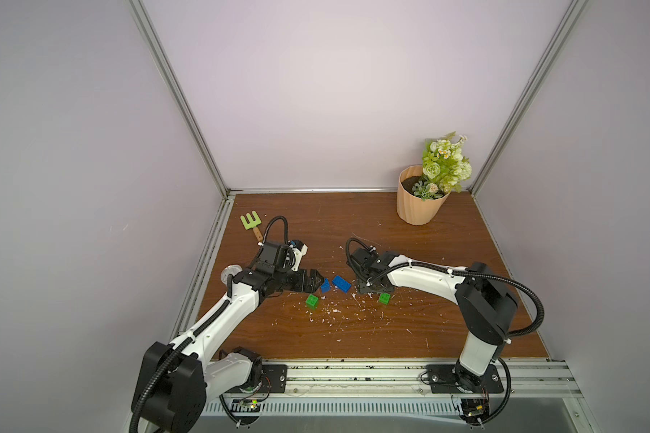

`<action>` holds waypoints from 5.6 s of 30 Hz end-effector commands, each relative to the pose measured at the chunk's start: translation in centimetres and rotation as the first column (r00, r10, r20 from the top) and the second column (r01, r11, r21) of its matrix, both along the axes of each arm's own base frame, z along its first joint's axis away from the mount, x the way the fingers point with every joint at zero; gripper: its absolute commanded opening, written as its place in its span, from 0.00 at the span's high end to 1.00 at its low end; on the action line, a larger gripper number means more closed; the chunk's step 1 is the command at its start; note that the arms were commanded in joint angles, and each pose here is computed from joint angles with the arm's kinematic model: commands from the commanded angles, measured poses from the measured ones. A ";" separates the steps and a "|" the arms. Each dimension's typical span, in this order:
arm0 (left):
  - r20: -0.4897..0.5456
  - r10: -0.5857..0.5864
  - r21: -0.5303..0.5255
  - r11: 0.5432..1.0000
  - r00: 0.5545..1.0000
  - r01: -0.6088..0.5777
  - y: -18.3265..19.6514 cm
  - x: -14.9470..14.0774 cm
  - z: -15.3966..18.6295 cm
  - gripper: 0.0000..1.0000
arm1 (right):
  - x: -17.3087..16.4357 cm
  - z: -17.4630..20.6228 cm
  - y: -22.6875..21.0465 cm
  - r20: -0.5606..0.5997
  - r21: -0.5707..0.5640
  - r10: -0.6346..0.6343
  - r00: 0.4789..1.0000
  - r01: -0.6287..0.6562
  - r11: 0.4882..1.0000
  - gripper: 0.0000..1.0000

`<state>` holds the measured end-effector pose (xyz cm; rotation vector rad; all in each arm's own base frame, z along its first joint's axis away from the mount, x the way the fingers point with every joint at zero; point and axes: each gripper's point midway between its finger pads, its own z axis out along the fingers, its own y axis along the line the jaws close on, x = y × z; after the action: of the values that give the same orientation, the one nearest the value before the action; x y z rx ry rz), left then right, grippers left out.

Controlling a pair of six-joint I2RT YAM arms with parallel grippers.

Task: Assemble a giraffe with lego
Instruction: Assemble the lego brick with the lego brick, then pick up the lego brick from the center of the board, then place the lego brick at the center of the board.

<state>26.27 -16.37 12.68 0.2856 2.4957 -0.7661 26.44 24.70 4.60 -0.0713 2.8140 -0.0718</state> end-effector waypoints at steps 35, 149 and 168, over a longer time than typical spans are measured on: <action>-0.027 0.108 0.067 0.992 0.994 -0.106 2.1 1.6 -0.8 0.00 | -3.0 10.2 8.0 0.218 0.076 0.456 0.863 -0.481 0.874 0.06; -0.003 -0.088 -0.072 0.994 0.996 0.088 -2.9 -0.5 0.5 0.00 | 3.0 0.6 -8.9 0.232 0.132 0.059 0.971 -0.092 0.987 0.68; -0.005 -0.081 -0.059 0.995 0.997 0.080 -2.7 -0.4 0.4 0.00 | 2.6 5.6 -9.3 0.247 0.128 0.064 0.967 -0.097 0.987 0.26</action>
<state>26.30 -19.06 13.47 0.3555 2.4564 -0.8863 28.47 15.52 6.67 -0.1479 2.6141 0.1273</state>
